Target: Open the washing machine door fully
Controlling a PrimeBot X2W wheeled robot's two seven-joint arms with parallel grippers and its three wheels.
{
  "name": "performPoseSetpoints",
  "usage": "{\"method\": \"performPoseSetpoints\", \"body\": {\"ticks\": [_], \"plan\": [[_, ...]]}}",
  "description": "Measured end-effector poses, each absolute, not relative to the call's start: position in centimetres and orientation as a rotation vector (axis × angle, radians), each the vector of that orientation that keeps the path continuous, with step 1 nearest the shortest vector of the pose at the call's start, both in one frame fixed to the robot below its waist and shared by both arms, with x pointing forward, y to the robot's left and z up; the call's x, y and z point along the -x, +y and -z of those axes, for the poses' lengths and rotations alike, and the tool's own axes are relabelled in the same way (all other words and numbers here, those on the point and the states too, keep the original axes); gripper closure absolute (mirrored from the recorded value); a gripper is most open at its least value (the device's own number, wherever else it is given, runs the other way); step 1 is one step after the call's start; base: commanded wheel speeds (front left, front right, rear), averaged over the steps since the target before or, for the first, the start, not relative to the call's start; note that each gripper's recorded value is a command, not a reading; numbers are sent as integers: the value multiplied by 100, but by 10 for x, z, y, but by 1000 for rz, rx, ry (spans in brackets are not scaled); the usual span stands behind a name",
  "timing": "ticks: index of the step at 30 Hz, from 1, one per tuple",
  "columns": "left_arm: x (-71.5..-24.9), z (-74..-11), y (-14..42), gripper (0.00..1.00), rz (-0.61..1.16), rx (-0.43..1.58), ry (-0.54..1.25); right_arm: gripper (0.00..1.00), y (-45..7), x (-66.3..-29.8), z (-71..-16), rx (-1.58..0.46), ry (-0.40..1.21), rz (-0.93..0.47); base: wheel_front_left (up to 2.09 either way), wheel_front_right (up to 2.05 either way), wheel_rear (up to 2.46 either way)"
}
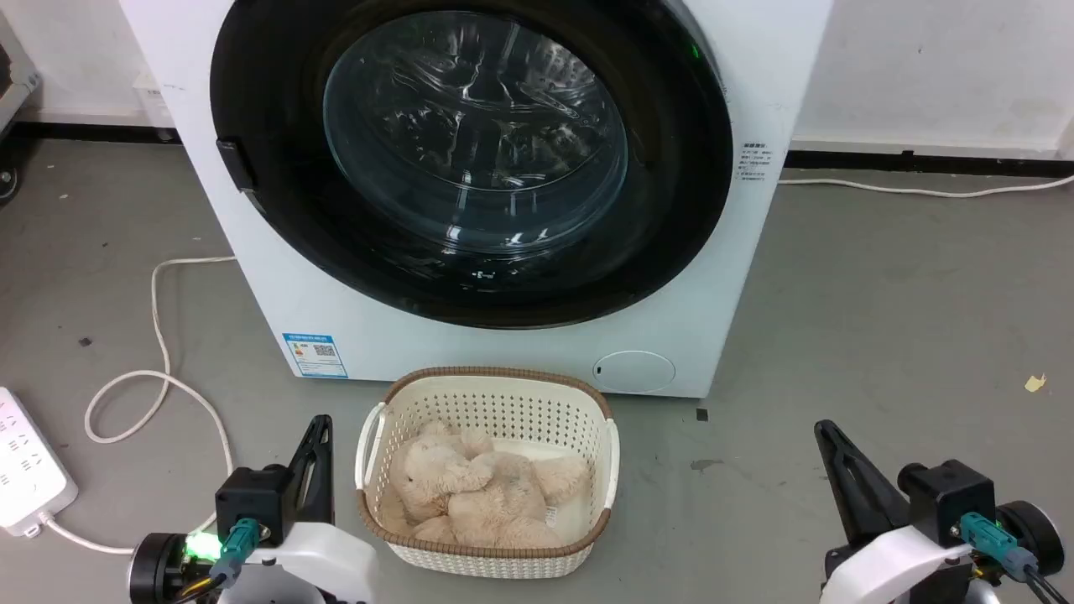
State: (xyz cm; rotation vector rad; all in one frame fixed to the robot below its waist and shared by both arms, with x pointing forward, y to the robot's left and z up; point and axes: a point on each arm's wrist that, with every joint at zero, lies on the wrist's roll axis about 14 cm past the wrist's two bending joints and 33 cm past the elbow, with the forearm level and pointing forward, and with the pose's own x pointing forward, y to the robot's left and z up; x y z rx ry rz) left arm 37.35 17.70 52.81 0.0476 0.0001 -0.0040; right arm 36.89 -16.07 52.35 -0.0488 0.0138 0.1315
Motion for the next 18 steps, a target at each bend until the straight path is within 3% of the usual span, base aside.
{"method": "performPoseSetpoints", "body": {"ticks": [18], "plan": [[-373, -528, 177, 100, 4, -47, 0, 100, -161, -369, -524, 49, 14, -131, 0, 0, 0]]}}
